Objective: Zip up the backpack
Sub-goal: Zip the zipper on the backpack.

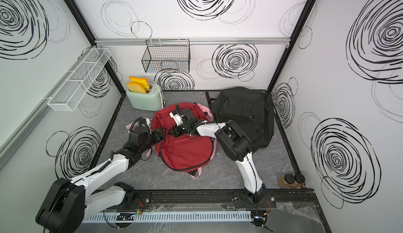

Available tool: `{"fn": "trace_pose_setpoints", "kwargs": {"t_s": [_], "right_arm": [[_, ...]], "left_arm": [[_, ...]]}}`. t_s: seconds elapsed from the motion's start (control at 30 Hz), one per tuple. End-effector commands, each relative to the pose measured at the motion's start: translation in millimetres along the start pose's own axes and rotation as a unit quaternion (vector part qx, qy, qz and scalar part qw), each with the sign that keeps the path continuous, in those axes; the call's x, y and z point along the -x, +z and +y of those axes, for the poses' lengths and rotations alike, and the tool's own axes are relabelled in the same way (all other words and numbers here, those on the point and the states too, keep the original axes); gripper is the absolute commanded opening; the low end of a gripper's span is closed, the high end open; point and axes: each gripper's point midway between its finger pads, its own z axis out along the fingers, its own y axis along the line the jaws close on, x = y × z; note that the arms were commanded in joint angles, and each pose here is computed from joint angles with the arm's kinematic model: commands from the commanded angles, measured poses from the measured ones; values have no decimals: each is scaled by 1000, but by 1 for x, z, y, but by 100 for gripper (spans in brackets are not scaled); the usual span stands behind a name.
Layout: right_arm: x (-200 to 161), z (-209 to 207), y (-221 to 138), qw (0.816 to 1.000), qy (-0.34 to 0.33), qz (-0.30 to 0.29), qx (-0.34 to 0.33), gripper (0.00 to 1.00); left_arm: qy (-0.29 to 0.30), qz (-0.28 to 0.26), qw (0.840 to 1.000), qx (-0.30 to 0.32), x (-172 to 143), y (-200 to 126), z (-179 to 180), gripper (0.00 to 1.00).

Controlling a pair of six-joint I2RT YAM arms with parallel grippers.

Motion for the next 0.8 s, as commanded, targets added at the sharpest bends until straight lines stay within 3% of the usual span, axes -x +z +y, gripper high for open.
{"fn": "trace_pose_setpoints", "kwargs": {"t_s": [0.0, 0.13, 0.57, 0.7, 0.77], "right_arm": [[-12, -31, 3, 999, 31, 21, -39, 0], [-10, -34, 5, 998, 33, 24, -39, 0], [-14, -39, 13, 998, 38, 33, -33, 0], [-16, -42, 15, 998, 41, 34, -36, 0], [-16, -44, 17, 998, 43, 37, -36, 0]], "left_arm": [[15, 21, 998, 55, -9, 6, 22, 73], [14, 47, 997, 55, -21, 17, 26, 74], [-20, 86, 995, -56, -41, 32, -4, 74], [-25, 96, 992, -73, -46, 36, -9, 64], [-26, 102, 992, -74, -49, 39, -8, 51]]}}
